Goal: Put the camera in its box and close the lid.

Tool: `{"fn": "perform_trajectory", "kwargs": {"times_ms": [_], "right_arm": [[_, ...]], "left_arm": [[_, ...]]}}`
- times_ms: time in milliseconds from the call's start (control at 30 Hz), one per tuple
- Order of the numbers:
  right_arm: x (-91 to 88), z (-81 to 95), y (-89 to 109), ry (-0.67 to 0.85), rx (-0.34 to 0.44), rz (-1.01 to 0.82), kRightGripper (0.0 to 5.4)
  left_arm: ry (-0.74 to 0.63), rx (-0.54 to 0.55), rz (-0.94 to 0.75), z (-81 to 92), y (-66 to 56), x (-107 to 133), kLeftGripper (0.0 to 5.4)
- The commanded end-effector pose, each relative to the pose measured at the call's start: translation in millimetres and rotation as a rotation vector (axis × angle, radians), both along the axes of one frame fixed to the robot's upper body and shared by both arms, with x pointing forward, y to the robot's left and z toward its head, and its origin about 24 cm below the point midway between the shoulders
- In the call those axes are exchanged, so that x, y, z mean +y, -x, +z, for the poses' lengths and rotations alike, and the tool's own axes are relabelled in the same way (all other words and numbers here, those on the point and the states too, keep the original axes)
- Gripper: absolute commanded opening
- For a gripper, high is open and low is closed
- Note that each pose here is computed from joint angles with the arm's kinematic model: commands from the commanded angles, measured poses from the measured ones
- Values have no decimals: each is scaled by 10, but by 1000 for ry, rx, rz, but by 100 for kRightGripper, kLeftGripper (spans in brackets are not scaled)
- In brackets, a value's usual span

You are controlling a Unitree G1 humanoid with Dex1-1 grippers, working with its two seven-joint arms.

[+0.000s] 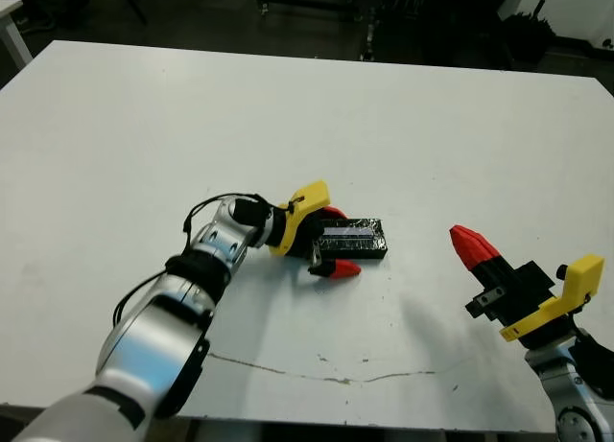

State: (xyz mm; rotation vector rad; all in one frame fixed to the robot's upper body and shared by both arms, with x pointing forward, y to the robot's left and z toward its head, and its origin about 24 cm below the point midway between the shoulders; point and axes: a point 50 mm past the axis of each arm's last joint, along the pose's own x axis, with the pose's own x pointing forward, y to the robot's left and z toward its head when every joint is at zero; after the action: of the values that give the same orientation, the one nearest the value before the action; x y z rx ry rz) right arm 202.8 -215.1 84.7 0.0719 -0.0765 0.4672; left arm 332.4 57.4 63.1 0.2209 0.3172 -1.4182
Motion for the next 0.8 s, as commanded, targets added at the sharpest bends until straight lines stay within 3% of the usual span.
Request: {"fn": "perform_trajectory", "kwargs": {"times_ms": [33,400,633,800], "right_arm": [[-13,-1,4,-2,11,0,0],[-23,5,4,2,2,-8,0],[-30,8,3,8,-1,-12,0],[-27,12,4,-3,-13,-39,0]], "left_arm": [[111,22,-20,151,43,-45,539],[291,-41,23,522,102,315,539],[349,-252,354,699,109,673,539],[517,-333,701,680,300,812,527]]}}
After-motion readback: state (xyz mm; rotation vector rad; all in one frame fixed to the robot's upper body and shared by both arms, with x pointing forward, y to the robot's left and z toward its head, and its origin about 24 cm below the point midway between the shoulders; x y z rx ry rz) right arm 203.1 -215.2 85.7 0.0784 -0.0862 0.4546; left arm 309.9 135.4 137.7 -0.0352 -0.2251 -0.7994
